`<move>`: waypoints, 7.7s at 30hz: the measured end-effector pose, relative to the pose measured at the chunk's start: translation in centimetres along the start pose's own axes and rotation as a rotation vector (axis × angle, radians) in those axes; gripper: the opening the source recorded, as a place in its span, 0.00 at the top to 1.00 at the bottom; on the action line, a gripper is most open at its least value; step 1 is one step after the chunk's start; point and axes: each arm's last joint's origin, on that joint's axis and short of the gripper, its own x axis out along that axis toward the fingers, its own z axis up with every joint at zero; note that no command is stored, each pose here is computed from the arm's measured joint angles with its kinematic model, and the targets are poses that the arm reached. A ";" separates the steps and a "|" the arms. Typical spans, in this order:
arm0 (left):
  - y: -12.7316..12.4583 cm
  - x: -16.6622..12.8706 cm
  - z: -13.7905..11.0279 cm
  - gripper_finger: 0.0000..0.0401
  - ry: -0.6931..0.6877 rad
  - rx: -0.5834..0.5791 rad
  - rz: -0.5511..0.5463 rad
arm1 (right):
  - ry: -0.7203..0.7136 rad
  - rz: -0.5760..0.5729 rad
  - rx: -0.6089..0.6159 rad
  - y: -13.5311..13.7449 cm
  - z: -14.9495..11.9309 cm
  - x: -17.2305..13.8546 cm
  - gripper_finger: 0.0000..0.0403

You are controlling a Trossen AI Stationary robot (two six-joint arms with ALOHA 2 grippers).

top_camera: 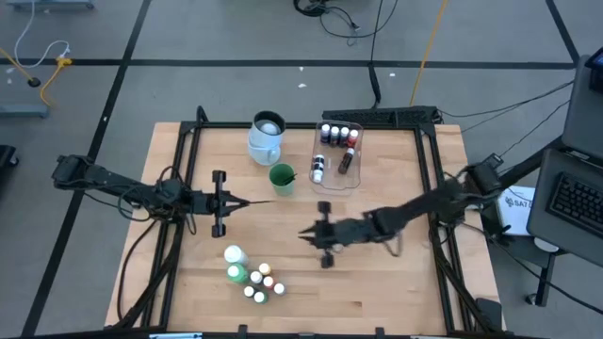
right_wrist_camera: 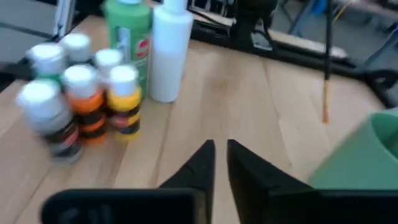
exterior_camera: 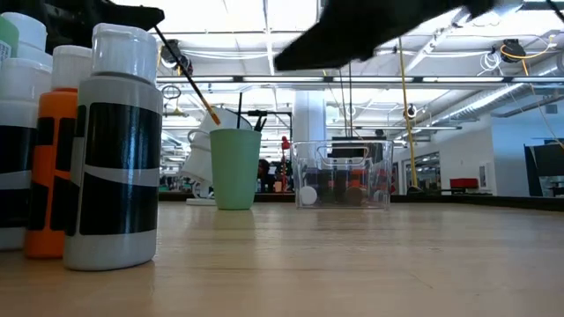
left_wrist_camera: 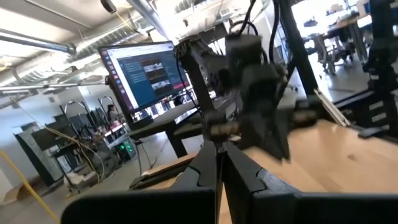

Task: Pick & Place Paint Supplies
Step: Put the gold paintbrush into the green cup, then put the gray paint bottle into the transparent bin

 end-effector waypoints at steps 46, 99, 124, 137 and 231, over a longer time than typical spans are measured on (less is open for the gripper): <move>7.2 15.6 0.8 1.00 0.737 -0.267 0.450 | -0.424 -0.133 -0.203 -3.6 -10.3 -8.8 0.99; 2.6 -1.0 4.2 0.99 0.265 -0.237 0.135 | -0.470 0.013 -0.033 -3.3 -10.1 -8.8 0.99; -0.1 -2.4 -1.2 0.98 0.159 -0.165 -0.063 | -0.460 0.119 0.085 -3.5 -10.3 -8.6 0.99; -0.2 -2.4 -0.8 0.99 0.096 -0.074 -0.126 | -0.405 0.122 0.093 -3.5 -10.8 -8.4 0.99; 0.9 -2.8 -3.0 0.94 0.374 -0.239 0.202 | -0.031 0.101 0.274 13.1 -0.3 7.8 0.34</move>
